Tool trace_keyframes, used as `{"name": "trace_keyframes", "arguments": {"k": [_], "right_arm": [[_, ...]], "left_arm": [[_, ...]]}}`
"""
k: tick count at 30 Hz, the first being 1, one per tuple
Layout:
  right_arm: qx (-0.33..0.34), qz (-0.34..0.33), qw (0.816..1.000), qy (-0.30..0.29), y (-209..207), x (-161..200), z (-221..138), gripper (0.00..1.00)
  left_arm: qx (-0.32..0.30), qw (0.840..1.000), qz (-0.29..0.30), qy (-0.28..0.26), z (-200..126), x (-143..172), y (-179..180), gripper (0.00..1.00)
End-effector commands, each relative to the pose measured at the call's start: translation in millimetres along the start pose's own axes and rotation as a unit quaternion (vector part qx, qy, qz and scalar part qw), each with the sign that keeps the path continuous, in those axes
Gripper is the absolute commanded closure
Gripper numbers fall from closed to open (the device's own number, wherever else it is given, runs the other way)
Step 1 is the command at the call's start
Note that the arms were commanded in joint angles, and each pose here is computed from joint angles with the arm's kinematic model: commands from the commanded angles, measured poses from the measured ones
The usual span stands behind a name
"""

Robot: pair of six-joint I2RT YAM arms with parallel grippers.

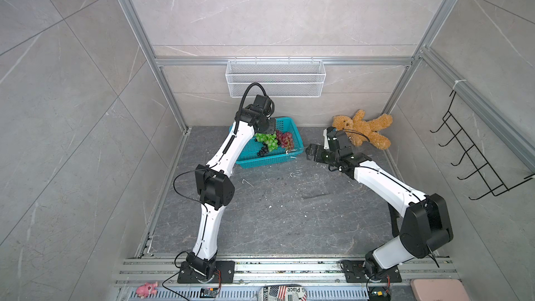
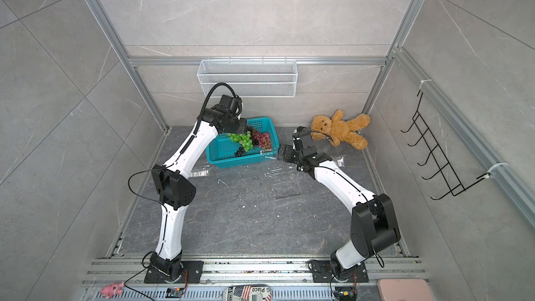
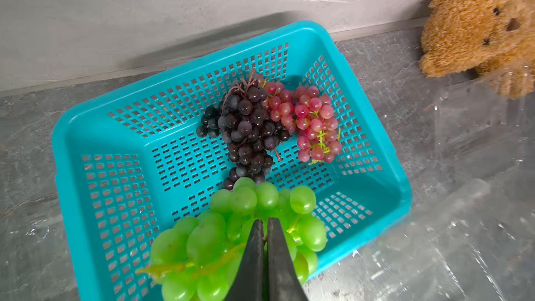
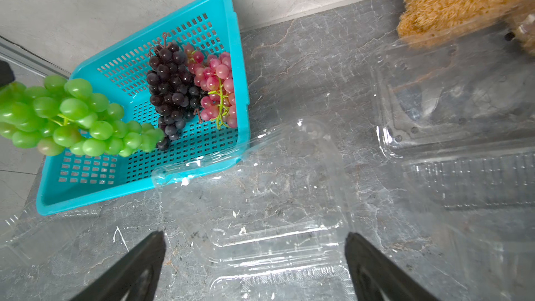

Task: Pack grapes into containers
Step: Pick up the grape from the basket.

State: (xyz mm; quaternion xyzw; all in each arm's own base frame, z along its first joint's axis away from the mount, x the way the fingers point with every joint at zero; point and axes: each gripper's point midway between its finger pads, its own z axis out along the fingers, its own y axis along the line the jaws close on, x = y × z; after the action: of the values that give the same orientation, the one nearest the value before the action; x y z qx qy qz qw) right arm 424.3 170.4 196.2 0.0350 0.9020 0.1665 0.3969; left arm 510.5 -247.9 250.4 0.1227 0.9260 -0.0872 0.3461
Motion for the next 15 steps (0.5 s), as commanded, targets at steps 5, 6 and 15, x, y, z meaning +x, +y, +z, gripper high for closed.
{"name": "trace_keyframes", "arguments": {"k": [5, 6, 15], "right_arm": [[-0.007, 0.005, 1.000, -0.013, 5, -9, -23, 0.01], [-0.005, 0.005, 1.000, -0.014, 4, -9, -26, 0.01], [0.007, 0.020, 1.000, -0.011, -17, 0, -42, 0.01]], "left_arm": [[0.059, 0.996, -0.031, -0.062, -82, -32, -16, 1.00], [0.066, 0.995, -0.037, -0.062, -87, -32, -19, 1.00], [0.124, 0.989, -0.037, -0.071, -136, -25, -61, 1.00]]}}
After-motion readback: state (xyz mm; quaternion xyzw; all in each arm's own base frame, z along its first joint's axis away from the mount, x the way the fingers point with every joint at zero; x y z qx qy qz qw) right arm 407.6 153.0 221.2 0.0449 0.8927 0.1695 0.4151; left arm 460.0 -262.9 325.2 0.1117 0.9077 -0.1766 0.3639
